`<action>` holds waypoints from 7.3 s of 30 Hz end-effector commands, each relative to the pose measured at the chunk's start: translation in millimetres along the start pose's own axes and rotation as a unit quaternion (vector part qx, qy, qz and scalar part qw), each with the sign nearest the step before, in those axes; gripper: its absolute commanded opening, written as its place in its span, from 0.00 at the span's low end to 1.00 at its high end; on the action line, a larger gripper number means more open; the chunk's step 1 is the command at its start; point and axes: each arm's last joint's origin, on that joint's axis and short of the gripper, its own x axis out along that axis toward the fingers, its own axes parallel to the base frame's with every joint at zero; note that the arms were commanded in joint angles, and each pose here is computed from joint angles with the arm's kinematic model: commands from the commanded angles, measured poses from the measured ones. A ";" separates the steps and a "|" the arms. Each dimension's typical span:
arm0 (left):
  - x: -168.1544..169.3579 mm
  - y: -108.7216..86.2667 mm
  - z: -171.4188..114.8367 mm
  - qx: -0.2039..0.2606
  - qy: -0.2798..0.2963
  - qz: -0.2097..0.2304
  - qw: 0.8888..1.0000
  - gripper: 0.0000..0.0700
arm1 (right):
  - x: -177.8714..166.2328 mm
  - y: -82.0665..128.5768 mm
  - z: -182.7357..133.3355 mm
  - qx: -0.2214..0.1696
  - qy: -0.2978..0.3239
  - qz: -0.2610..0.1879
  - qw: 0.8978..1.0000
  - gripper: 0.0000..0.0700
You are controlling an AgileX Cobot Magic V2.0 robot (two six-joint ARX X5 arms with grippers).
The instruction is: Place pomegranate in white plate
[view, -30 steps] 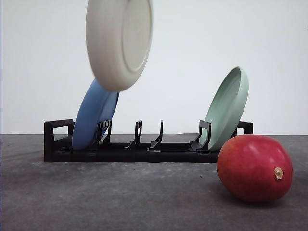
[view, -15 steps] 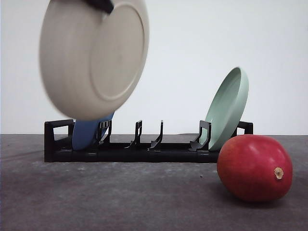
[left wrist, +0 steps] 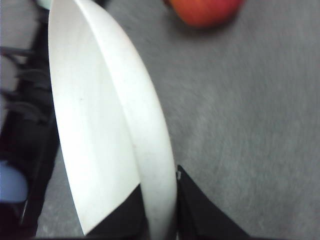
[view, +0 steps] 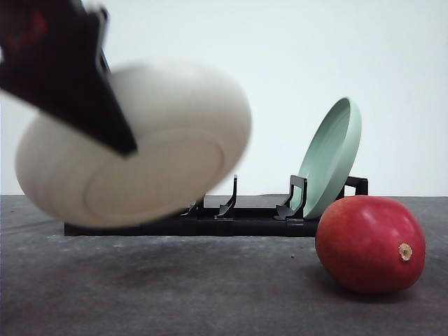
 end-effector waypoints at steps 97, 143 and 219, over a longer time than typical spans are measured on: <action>-72.8 105.1 -123.4 -0.539 -0.141 0.157 0.815 0.52 | 89.0 72.3 5.0 -0.035 0.275 -0.005 0.961 0.81; -72.8 105.1 -123.4 -0.540 -0.141 0.157 0.815 0.51 | 163.0 109.6 9.5 -0.060 0.414 0.055 0.906 0.70; -72.5 105.2 -123.5 -0.540 -0.140 0.157 0.815 0.50 | 180.9 129.7 -1.2 -0.076 0.176 0.188 0.963 0.93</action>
